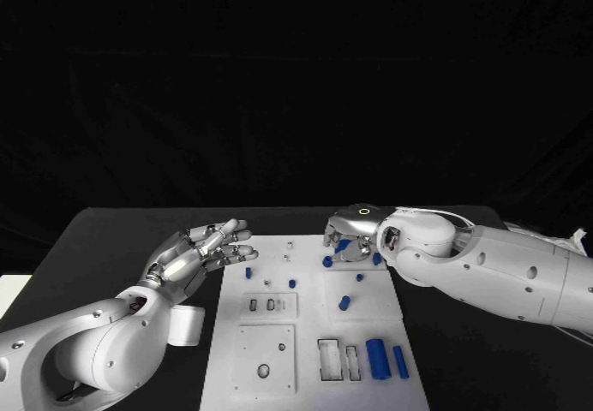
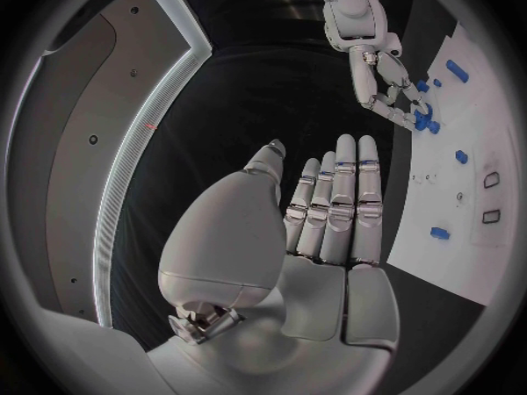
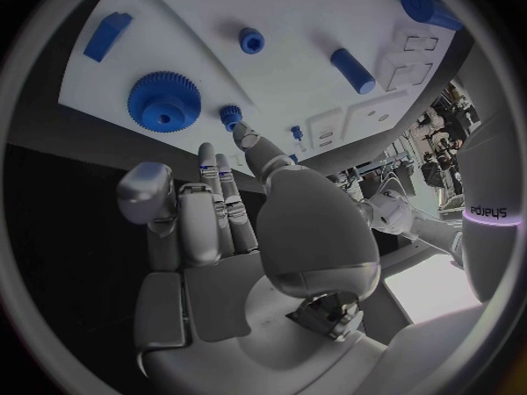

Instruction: Assemble the parts on the task board

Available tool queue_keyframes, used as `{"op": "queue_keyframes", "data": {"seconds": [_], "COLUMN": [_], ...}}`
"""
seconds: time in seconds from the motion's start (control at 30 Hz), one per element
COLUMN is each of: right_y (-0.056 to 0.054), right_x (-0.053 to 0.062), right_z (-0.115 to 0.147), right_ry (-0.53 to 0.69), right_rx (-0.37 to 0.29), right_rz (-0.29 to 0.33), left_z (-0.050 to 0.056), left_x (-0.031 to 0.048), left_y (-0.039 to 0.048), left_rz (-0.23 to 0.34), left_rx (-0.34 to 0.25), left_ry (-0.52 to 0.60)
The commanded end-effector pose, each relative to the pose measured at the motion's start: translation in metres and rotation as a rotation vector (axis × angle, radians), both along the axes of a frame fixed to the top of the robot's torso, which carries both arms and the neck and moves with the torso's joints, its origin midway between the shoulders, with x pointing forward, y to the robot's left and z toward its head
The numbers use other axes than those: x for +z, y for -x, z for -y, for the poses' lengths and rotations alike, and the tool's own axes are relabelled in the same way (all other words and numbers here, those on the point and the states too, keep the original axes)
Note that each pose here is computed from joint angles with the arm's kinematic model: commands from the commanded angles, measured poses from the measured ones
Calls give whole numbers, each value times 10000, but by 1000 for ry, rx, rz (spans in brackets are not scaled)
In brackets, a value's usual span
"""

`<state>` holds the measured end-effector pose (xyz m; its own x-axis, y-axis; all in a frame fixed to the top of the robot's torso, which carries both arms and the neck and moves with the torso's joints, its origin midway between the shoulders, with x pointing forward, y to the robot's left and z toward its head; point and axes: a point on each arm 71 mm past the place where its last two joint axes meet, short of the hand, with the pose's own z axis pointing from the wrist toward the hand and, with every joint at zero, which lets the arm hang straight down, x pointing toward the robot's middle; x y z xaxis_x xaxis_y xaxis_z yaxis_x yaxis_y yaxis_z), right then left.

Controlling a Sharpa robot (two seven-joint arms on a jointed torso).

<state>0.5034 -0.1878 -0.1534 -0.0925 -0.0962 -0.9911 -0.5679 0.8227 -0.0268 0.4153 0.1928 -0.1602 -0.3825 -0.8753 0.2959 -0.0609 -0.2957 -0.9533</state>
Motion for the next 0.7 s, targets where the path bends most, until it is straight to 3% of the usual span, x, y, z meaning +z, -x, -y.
{"op": "queue_keyframes", "data": {"seconds": [0.03, 0.7], "right_y": [1, -4], "right_x": [-23, -114], "right_z": [-18, -57], "right_ry": [40, 52], "right_rx": [3, 17], "right_rz": [-4, -49], "left_z": [9, 2], "left_x": [14, 9], "left_y": [2, 2], "left_rz": [3, -5], "left_rx": [-15, -10], "left_ry": [12, 6]}}
